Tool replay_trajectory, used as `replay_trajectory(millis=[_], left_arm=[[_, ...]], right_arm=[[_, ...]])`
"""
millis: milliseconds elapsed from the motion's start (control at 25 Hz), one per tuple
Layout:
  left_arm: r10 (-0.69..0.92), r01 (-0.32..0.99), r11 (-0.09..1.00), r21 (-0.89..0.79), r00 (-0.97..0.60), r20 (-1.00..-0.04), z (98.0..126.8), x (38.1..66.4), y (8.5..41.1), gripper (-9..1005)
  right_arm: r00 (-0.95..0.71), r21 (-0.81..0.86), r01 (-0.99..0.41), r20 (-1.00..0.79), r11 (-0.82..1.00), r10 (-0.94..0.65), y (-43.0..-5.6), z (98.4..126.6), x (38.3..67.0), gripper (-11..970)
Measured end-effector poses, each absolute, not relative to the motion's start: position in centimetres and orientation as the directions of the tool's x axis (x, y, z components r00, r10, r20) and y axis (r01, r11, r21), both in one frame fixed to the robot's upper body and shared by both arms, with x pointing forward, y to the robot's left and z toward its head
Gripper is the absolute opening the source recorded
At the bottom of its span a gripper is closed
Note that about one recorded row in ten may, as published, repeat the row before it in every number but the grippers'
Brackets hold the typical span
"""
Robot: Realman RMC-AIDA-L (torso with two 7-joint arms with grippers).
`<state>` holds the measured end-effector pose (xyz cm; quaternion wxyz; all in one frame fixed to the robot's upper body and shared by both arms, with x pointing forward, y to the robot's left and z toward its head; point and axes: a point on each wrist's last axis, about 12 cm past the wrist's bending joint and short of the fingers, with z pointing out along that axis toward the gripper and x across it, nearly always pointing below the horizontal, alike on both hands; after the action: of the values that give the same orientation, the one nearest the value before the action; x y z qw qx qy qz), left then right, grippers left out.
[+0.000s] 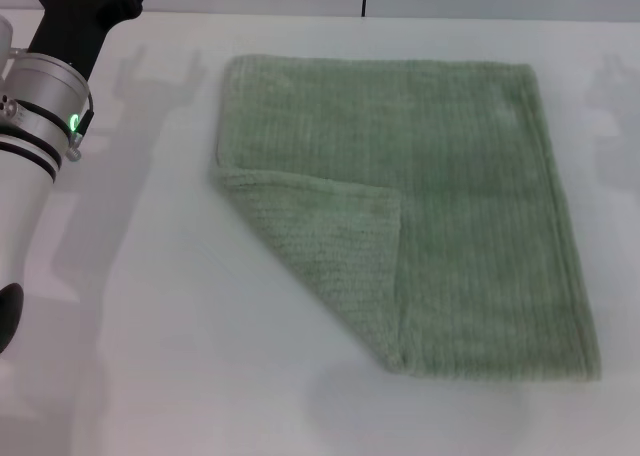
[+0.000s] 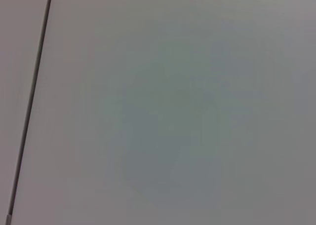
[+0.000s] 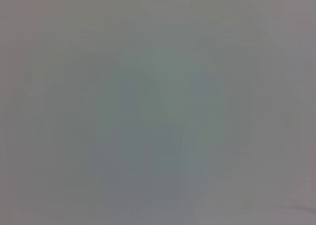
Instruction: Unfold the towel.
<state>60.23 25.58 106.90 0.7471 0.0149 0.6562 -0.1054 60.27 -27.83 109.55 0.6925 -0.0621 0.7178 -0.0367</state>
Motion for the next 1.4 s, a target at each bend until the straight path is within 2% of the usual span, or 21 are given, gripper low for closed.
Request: replay_trajectory(millis=[400, 720, 1080, 1400], left_arm=[[-0.131, 0.175, 0.979, -0.108, 0.129, -0.983, 107.0, 60.1, 25.9, 797], [-0.142, 0.182, 0.977, -0.114, 0.146, -0.979, 107.2, 60.0, 25.8, 795], [-0.145, 0.188, 0.975, -0.115, 0.158, -0.977, 107.4, 60.2, 25.7, 793], [-0.148, 0.189, 0.975, -0.117, 0.16, -0.976, 107.5, 60.3, 25.6, 790]], right_arm=[[-0.319, -0.089, -0.17, -0.937, 0.981, -0.141, -26.3, 113.5, 61.5, 27], [-0.544, -0.039, -0.262, -0.82, 0.964, -0.181, -25.9, 116.7, 62.5, 29], [-0.645, -0.058, -0.363, -0.705, 0.93, -0.296, -24.2, 118.1, 62.5, 24], [-0.718, -0.044, -0.432, -0.588, 0.901, -0.373, -23.7, 117.5, 63.4, 19]])
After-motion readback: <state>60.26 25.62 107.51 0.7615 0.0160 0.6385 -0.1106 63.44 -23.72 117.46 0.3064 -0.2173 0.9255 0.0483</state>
